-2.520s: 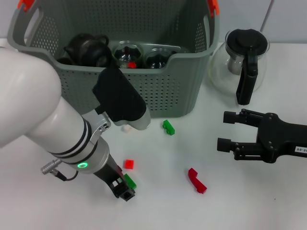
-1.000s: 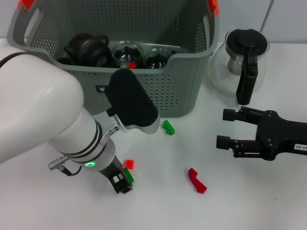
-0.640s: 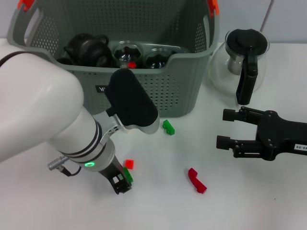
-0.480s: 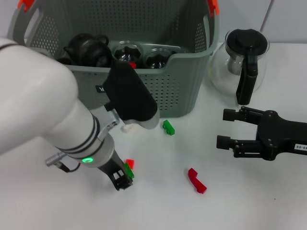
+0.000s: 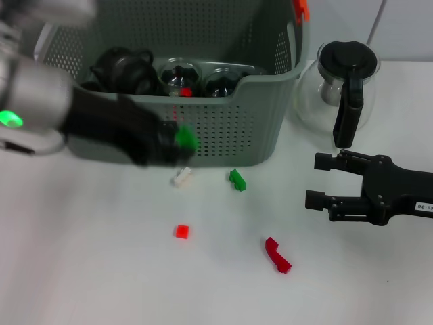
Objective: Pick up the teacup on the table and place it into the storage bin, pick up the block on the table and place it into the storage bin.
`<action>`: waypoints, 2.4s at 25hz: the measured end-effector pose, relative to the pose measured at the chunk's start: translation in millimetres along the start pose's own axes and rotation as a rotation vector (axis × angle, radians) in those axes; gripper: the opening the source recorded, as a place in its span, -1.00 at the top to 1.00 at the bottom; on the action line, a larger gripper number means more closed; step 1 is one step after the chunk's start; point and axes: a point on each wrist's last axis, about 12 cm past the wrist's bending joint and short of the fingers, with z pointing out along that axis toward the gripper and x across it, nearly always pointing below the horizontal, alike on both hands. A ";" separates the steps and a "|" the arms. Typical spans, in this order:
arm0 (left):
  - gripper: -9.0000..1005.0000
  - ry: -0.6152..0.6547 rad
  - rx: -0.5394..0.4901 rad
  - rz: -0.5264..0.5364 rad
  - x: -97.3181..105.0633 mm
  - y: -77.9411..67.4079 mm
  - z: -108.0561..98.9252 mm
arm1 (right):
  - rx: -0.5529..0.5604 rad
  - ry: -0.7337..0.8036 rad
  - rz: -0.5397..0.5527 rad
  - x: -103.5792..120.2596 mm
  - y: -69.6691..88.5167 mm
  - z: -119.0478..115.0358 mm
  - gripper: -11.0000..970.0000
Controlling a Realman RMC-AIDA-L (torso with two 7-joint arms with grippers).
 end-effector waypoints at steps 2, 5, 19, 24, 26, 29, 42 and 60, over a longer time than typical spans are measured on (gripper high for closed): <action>0.13 -0.147 0.005 -0.007 -7.4 11.5 -24.7 | -0.001 0.000 0.000 -0.1 0.0 0.2 -0.94; 0.12 -0.292 -0.051 -0.039 -21.9 34.8 -41.2 | -0.001 0.000 0.000 -0.4 -0.1 0.5 -0.94; 0.09 -0.059 -0.338 -0.192 -42.1 125.9 58.8 | -0.006 -0.002 -0.004 -1.9 -0.4 1.9 -0.94; 0.07 -0.075 -0.349 -0.160 -50.1 119.5 61.3 | -0.005 -0.002 -0.006 -0.9 -0.1 1.2 -0.94; 0.07 -0.098 -0.358 -0.169 -51.1 119.3 56.4 | -0.005 -0.003 -0.006 -0.9 0.0 1.1 -0.94; -0.19 -0.163 -0.364 -0.186 -50.9 116.7 45.6 | -0.007 -0.003 -0.006 -1.1 0.5 0.2 -0.94; -0.86 -0.620 0.060 0.116 82.4 39.0 -2.4 | -0.052 0.081 -0.050 -18.2 -1.7 -12.0 -0.94; -0.86 -0.552 0.135 0.023 157.5 14.4 22.3 | -0.067 0.715 -0.184 -117.3 -8.2 58.1 -0.94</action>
